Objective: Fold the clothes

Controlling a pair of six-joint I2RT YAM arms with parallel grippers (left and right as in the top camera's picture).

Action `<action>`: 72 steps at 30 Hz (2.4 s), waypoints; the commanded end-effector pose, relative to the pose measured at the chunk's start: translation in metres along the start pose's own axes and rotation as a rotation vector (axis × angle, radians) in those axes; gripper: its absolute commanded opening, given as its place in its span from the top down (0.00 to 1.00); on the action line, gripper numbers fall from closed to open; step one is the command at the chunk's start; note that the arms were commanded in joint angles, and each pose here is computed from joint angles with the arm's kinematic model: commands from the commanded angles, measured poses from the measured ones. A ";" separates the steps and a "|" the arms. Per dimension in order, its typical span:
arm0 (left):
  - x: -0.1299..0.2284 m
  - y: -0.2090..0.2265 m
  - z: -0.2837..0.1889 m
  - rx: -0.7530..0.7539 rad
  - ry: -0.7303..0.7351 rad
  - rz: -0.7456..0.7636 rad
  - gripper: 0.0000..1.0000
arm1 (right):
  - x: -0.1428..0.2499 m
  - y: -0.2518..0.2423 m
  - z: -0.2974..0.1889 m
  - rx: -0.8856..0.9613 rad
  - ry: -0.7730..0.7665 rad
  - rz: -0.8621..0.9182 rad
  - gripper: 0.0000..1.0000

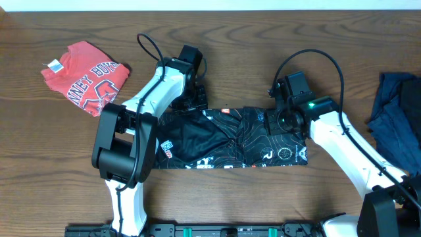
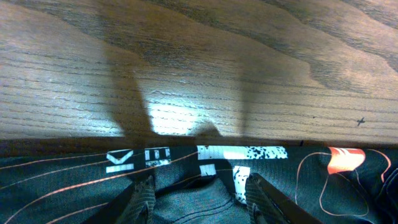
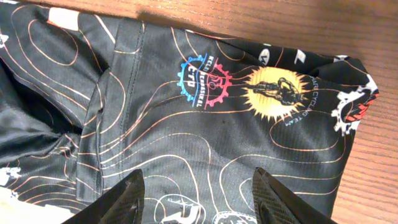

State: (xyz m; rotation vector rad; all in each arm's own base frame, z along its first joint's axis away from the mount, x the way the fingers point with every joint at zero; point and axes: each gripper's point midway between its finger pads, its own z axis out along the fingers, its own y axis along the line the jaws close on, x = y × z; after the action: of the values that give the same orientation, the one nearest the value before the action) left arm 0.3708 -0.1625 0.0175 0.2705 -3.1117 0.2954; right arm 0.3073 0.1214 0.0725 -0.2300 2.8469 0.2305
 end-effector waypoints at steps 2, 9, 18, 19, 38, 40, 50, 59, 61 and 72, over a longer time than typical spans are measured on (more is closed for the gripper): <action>0.002 0.007 0.007 -0.031 0.013 -0.019 0.54 | -0.010 -0.001 -0.010 0.001 -0.038 0.021 0.46; 0.006 0.010 0.007 -0.040 0.029 -0.022 0.85 | -0.010 -0.001 -0.010 0.001 -0.038 0.021 0.46; 0.011 0.011 0.006 -0.043 0.051 -0.025 0.94 | -0.008 -0.001 -0.010 0.002 -0.032 0.022 0.46; 0.013 0.009 0.006 -0.035 0.059 -0.026 0.94 | -0.008 -0.001 -0.010 0.003 -0.032 0.022 0.46; -0.001 -0.005 -0.005 0.010 -0.021 -0.011 0.65 | -0.008 -0.001 -0.010 0.003 -0.029 0.022 0.46; -0.001 -0.003 -0.004 -0.014 -0.032 -0.004 0.64 | -0.008 -0.001 -0.010 0.003 -0.030 0.022 0.46; 0.005 -0.006 0.000 -0.032 -0.019 0.013 0.65 | -0.007 -0.001 -0.010 0.004 -0.025 0.022 0.46; 0.006 0.001 0.002 -0.074 -0.020 0.013 0.65 | -0.006 -0.001 -0.010 0.004 -0.023 0.022 0.46; 0.008 0.002 0.003 -0.079 -0.013 0.013 0.65 | -0.006 -0.001 -0.010 0.004 -0.024 0.022 0.46; 0.012 0.004 0.010 -0.098 0.007 0.019 0.72 | -0.006 -0.001 -0.010 0.004 -0.023 0.023 0.47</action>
State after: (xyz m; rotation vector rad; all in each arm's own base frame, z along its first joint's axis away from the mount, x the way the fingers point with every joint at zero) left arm 0.3632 -0.1663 0.0155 0.2413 -3.1275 0.1923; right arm 0.3045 0.1204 0.0716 -0.2302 2.8594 0.2268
